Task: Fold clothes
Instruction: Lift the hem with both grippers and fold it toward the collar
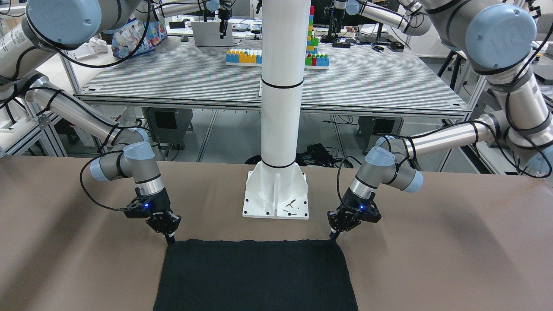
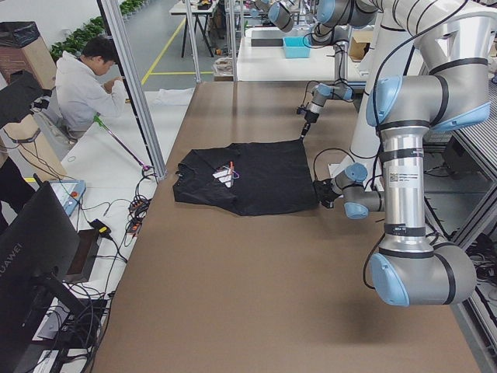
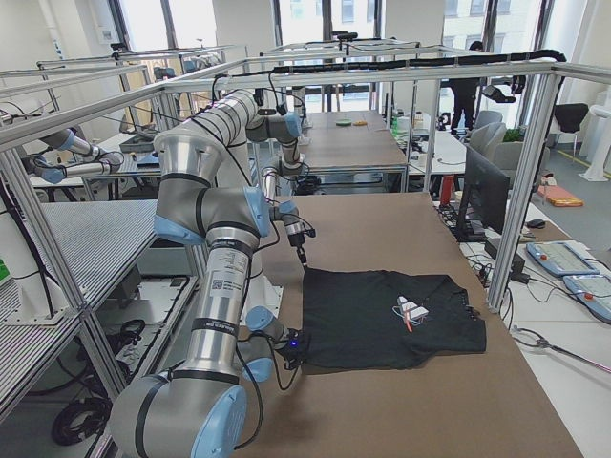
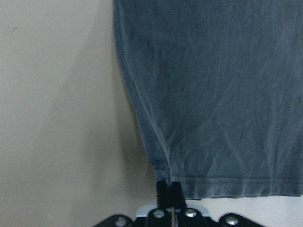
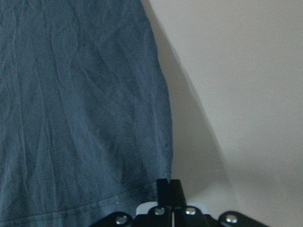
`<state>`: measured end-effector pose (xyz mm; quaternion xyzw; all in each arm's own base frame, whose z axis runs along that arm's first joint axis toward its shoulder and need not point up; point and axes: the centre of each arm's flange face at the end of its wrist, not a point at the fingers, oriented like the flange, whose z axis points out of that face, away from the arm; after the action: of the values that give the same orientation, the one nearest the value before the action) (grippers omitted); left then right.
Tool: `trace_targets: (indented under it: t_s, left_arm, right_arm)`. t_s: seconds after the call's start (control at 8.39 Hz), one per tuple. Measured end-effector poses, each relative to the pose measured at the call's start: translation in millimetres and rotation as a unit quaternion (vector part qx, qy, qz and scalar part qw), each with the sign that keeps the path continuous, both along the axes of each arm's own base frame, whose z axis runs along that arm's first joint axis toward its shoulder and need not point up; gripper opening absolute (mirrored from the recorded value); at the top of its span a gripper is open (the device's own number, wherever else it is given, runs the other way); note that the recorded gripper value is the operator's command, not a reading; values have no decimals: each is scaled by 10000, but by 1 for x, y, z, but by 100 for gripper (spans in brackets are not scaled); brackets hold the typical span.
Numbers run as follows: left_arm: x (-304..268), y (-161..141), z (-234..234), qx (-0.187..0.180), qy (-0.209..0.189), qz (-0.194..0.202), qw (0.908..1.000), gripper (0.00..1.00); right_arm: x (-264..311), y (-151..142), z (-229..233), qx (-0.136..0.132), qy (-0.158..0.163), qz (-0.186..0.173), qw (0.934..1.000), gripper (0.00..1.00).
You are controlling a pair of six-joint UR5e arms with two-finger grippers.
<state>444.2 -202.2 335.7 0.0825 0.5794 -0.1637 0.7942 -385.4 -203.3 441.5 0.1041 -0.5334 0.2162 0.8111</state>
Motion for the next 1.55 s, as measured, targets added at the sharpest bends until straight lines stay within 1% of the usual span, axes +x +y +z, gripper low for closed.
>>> trace_targets:
  t_s: [0.12,0.24,0.48,0.6,0.83,1.07,1.19,1.31,1.43,1.55]
  left_arm:
    - [-18,-11,-16,23,20,69,10000,0]
    - [-37,-26,-31,-46,-28,144,9999,0]
    - [-82,-69,-60,-174,-154,325,9992,0]
    - [-100,-89,-71,-166,-215,398,9988,0]
    - [-118,-121,-88,-73,-487,447,9978,0]
    - [-128,-147,-115,103,-767,574,9953,0]
    - [-135,-156,-126,136,-838,732,9937,0]
    - [-139,-158,-127,104,-869,948,9916,0]
    - [-141,-153,-125,35,-834,1212,9891,0]
    - [-140,-138,-122,-46,-732,1590,9846,0]
  right_arm:
    - [6,0,-10,30,-74,-7,10000,0]
    - [12,-2,-21,94,-145,-10,9999,0]
    - [29,-10,-48,373,-243,-60,9990,0]
    - [37,-19,-56,501,-157,-105,9986,0]
    - [37,-57,-81,616,119,-247,9977,0]
    - [27,-95,-123,558,413,-391,9968,0]
    - [27,-104,-142,496,500,-531,9961,0]
    - [31,-101,-153,417,509,-763,9949,0]
    - [35,-85,-158,325,453,-1137,9920,0]
    - [40,-56,-162,266,374,-1593,9862,0]
